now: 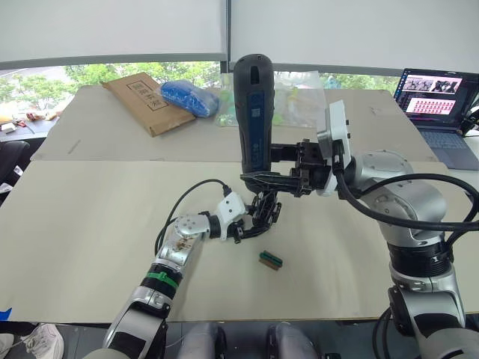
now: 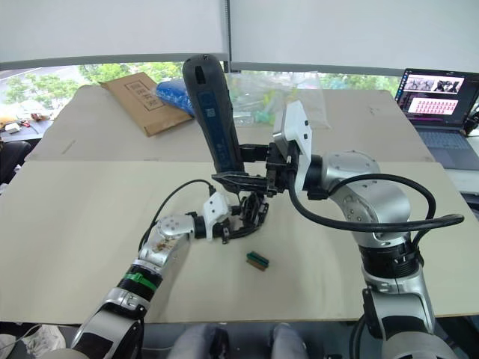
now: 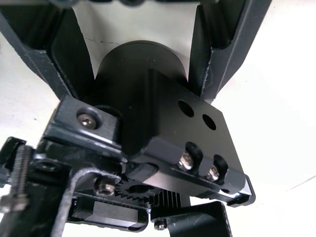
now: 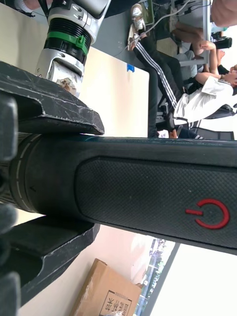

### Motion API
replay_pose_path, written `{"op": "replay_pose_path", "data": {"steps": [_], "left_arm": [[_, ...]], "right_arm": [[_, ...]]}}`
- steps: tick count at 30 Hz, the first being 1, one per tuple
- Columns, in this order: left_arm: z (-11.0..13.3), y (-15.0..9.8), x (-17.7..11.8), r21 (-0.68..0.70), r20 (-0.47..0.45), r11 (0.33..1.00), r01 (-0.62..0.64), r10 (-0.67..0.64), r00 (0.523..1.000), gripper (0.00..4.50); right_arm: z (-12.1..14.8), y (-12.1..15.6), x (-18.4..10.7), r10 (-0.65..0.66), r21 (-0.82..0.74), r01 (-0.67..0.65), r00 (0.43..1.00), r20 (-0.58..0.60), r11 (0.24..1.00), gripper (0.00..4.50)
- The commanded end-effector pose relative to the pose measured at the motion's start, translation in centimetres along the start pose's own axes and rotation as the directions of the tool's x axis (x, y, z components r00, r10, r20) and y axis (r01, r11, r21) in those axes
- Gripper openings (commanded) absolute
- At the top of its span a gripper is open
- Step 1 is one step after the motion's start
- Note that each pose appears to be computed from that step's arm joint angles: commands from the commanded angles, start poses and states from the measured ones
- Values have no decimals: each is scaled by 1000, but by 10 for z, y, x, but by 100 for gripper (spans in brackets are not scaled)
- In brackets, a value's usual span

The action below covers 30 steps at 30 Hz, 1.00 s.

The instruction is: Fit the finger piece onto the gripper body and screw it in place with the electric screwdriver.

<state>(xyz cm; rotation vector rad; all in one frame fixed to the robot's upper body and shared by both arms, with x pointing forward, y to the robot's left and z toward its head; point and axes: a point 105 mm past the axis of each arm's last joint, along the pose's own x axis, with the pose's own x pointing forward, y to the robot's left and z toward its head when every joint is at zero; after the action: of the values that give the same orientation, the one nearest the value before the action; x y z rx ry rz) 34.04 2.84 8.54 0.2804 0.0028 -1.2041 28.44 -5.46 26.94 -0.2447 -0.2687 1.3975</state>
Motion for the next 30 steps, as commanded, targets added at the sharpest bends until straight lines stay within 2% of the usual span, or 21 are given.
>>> {"op": "replay_pose_path", "data": {"steps": [1, 30], "left_arm": [[10, 0, 5, 25, 28, 1000, 10, -11, 1000, 227], [8, 0, 7, 27, 27, 1000, 10, -11, 1000, 227]], "right_arm": [[27, 0, -4, 3, -85, 2, 998, 63, 996, 188], [30, 0, -6, 6, -96, -1, 998, 56, 995, 188]]}}
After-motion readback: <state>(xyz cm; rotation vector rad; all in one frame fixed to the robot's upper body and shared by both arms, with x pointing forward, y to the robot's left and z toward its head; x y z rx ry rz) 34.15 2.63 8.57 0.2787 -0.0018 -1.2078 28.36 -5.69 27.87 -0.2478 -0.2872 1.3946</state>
